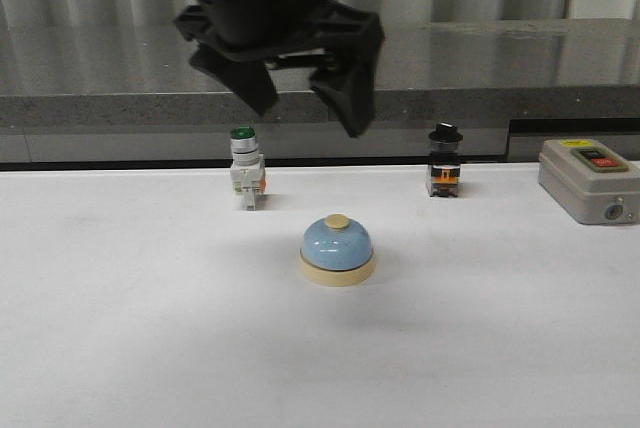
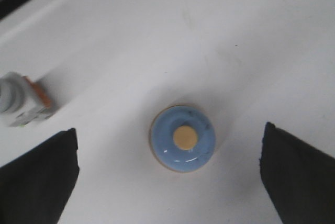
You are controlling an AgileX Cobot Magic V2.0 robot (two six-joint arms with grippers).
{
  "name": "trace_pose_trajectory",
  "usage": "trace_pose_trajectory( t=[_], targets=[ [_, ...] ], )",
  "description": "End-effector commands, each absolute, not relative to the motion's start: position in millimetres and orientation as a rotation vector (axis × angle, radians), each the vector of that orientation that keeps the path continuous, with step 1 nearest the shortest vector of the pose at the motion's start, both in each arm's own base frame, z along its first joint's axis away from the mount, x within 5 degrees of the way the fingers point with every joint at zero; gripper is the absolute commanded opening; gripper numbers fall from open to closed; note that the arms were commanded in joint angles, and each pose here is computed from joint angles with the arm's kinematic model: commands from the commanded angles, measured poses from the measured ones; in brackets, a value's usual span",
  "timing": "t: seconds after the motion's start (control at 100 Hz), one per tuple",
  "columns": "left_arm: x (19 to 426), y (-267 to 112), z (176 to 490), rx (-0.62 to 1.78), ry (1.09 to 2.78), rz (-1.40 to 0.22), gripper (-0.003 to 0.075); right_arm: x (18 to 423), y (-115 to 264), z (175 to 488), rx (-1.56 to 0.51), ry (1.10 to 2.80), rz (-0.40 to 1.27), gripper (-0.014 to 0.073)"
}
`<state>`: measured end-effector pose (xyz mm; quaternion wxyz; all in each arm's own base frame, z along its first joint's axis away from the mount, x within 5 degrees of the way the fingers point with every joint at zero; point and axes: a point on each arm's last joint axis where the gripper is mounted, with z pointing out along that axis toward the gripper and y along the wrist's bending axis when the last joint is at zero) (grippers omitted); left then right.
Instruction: Place and press bell with both arms
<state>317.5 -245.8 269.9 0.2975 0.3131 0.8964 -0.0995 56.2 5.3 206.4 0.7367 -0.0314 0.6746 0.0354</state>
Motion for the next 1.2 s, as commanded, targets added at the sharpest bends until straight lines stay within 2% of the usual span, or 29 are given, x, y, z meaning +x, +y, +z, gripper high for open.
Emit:
trace_pose_trajectory(
  t=[0.0, 0.23, 0.47, 0.66, 0.91, 1.03, 1.08, 1.19],
  targets=[
    [313.2, -218.7, 308.2, 0.720, 2.258, -0.293, 0.0663, 53.1, 5.0, 219.2, -0.069, 1.370, 0.070, -0.0059],
    [294.5, -134.1, 324.3, 0.466, 2.191, -0.243, 0.0663, 53.1, 5.0, 219.2, -0.069, 1.370, 0.070, -0.0059],
    [243.1, -64.6, 332.0, 0.251, 2.096, -0.177, 0.0663, 53.1, 5.0, 219.2, -0.069, 1.370, 0.070, -0.0059],
    [191.9, -35.1, 327.0, 0.156, 2.034, -0.140, 0.0663, 53.1, 5.0, 219.2, -0.069, 1.370, 0.070, -0.0059],
    [137.9, -24.6, 320.1, 0.137, 1.929, -0.148, 0.0652, 53.1, 5.0, 219.2, -0.069, 1.370, 0.070, -0.0059],
    [121.5, -21.8, 320.2, 0.134, 1.879, -0.152, 0.0559, 53.1, 5.0, 219.2, -0.069, 1.370, 0.070, -0.0059],
    [117.5, -21.1, 321.0, 0.133, 1.863, -0.153, 0.0485, 53.1, 5.0, 219.2, -0.069, 1.370, 0.070, -0.0059],
    [113.7, -20.5, 323.4, 0.132, 1.842, -0.154, 0.0263, 53.1, 5.0, 219.2, -0.069, 1.370, 0.070, -0.0059]
  ],
)
